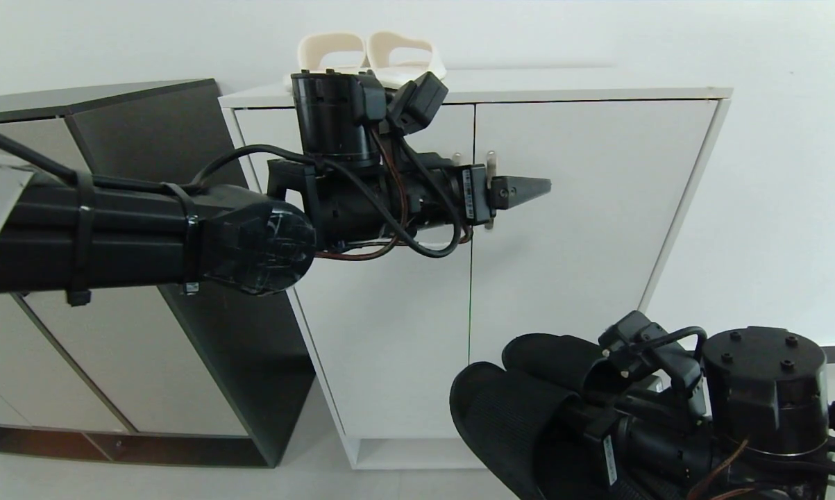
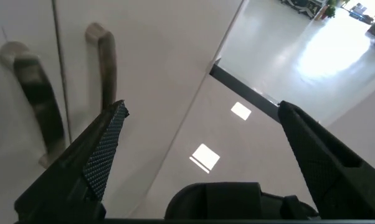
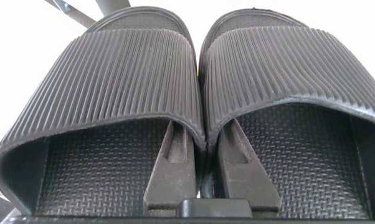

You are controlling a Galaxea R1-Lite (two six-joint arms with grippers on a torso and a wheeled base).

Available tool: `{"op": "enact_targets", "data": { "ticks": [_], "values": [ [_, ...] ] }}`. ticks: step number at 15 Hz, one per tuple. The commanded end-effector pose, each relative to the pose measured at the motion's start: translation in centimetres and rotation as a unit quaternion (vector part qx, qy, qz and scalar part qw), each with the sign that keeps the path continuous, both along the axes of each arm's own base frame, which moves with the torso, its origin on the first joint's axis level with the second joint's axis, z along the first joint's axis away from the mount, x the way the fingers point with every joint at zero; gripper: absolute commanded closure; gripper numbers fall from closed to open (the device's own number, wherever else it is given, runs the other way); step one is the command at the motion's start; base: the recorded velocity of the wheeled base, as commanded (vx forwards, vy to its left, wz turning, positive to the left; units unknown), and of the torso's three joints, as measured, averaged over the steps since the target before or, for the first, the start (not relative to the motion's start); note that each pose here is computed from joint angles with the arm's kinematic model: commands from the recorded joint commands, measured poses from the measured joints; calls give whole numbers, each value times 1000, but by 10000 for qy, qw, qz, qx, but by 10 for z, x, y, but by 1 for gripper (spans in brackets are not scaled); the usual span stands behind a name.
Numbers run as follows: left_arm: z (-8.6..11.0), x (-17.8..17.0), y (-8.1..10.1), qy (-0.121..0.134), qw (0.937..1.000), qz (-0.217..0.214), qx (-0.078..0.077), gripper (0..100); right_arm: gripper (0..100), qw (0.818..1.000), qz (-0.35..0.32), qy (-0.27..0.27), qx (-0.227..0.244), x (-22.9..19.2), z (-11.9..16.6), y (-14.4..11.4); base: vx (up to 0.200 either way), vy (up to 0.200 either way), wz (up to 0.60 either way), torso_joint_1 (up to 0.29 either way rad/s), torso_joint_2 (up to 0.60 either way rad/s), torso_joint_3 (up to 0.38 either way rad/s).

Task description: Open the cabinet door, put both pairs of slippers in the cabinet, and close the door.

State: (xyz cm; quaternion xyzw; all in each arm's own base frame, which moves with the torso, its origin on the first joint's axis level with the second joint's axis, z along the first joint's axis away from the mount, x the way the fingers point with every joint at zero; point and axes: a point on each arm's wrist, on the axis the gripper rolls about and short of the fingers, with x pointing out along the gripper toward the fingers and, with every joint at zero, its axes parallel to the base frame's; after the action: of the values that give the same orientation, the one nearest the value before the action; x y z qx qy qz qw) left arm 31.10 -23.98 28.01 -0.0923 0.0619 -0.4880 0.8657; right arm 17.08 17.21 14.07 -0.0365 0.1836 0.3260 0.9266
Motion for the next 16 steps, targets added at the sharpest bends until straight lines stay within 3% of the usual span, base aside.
{"op": "enact_targets", "data": {
  "ticks": [1,3,6,16],
  "values": [
    [0,7,3,-20,9999,134,-13,0,100,10000,5,26,-14,0,-1,0,0,0,0,0,0,0],
    [0,15,4,-58,9997,234,-31,0,100,10000,-2,29,-22,0,-2,0,0,0,0,0,0,0],
    [-4,30,3,-188,9988,429,117,0,100,10000,5,36,-25,1,-2,1,0,0,0,0,0,0],
    [-12,46,-13,35,9991,357,236,0,100,10000,5,58,-47,2,-4,2,0,0,0,0,0,0]
  ]
}}
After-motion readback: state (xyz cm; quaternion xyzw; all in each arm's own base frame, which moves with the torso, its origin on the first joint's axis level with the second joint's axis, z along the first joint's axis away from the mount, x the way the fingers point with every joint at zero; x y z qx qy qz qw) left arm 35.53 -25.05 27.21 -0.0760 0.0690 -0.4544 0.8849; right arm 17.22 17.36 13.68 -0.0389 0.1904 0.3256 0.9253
